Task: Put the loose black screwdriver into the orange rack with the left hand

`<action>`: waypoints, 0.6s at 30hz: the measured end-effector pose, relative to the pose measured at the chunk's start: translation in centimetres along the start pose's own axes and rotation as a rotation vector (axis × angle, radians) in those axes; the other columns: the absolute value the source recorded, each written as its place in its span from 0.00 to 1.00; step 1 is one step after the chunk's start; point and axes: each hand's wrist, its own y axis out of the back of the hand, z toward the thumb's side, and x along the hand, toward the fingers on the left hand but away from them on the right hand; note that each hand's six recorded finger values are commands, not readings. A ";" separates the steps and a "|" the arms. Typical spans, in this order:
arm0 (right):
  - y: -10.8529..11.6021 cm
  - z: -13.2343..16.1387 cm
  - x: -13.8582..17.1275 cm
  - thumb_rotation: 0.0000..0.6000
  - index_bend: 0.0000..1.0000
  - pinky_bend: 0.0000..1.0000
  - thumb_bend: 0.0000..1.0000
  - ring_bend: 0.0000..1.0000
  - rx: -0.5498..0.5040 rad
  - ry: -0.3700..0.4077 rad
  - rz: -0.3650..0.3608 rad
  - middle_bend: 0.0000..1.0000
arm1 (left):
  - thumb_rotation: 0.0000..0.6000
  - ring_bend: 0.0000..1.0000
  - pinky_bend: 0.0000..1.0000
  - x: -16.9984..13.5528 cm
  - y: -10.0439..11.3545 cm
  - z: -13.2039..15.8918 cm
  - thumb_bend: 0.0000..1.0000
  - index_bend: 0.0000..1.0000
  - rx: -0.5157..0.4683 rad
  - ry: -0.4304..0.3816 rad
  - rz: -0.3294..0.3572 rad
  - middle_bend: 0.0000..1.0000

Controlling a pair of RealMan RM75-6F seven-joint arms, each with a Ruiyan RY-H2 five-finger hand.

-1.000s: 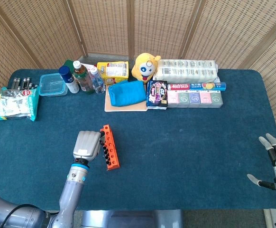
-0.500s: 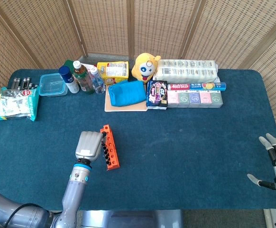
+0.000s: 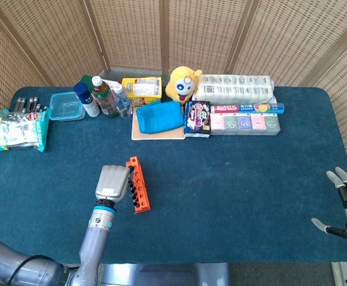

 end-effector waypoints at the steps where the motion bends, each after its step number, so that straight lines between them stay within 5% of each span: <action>1: 0.0 0.0 0.0 1.00 0.05 0.02 0.00 0.00 0.000 0.000 0.000 0.00 | 1.00 1.00 1.00 0.0 0.0 0.0 0.43 0.52 0.002 0.001 -0.001 1.00; 10: 0.1 0.0 0.0 1.00 0.05 0.02 0.00 0.00 -0.001 0.000 -0.001 0.00 | 1.00 1.00 1.00 0.0 -0.3 0.1 0.40 0.31 0.017 0.003 -0.016 1.00; 18: 0.1 0.0 0.0 1.00 0.05 0.02 0.01 0.00 -0.004 -0.001 -0.002 0.00 | 1.00 1.00 1.00 -0.1 0.1 0.1 0.39 0.25 -0.002 -0.002 -0.009 1.00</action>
